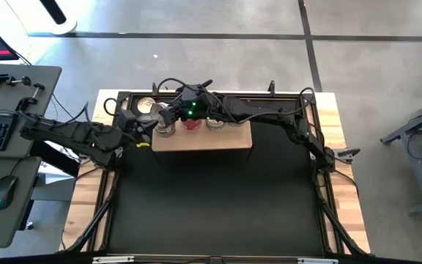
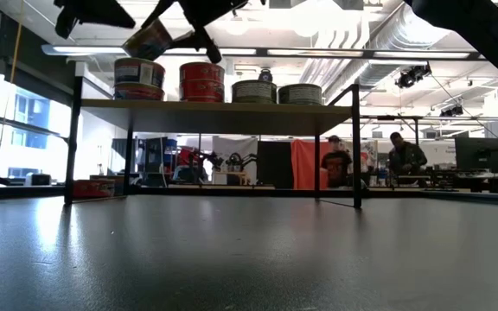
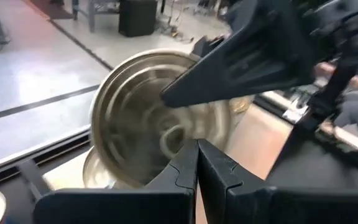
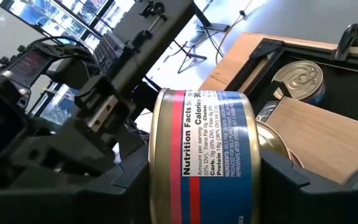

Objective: Stack canned seafood by type on shelf
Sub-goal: Stack the right blue and red tuna can on top of the blue and red tuna cans on the shelf

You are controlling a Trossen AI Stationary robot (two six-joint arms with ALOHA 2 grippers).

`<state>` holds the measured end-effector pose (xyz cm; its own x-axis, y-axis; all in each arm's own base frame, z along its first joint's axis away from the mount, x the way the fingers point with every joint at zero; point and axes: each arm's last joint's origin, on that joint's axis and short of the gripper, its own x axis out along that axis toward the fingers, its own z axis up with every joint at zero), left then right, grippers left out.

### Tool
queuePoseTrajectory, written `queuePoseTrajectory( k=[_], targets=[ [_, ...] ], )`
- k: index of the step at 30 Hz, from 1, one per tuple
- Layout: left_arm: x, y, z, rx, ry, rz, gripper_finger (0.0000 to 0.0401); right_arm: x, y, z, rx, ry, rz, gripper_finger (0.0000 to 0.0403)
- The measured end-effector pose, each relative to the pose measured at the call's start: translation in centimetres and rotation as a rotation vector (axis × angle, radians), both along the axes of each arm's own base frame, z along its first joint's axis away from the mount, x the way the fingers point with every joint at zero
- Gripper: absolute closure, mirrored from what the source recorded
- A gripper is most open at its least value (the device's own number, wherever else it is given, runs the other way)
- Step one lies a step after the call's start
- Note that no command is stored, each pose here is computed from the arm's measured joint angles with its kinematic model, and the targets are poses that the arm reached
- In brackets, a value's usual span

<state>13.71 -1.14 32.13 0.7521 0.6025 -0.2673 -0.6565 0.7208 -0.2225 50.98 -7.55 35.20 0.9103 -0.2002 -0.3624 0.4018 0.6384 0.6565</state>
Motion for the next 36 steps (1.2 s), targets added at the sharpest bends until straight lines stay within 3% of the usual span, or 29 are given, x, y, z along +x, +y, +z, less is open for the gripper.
queuePoseTrajectory(
  k=[6, 17, 30, 36],
  targets=[
    [0.4, 0.1, -0.5, -0.007, 0.036, 0.022, 0.0401, 0.0, 0.1, 0.0, -0.005, 0.004, -0.002, 0.0195],
    [0.5, 0.0, -0.6, -0.006, 0.045, 0.020, 0.0401, -0.2, 0.0, -0.5, -0.009, 0.055, -0.023, 0.0119],
    [0.6, 0.0, -0.7, -0.008, 0.038, 0.044, 0.0401, -0.5, -1.3, -0.6, -0.047, 0.079, -0.015, 0.0114],
    [0.6, 0.1, -0.7, -0.012, 0.033, 0.048, 0.0401, -0.4, -0.8, -0.6, -0.019, 0.076, 0.056, 0.0114]
  ],
)
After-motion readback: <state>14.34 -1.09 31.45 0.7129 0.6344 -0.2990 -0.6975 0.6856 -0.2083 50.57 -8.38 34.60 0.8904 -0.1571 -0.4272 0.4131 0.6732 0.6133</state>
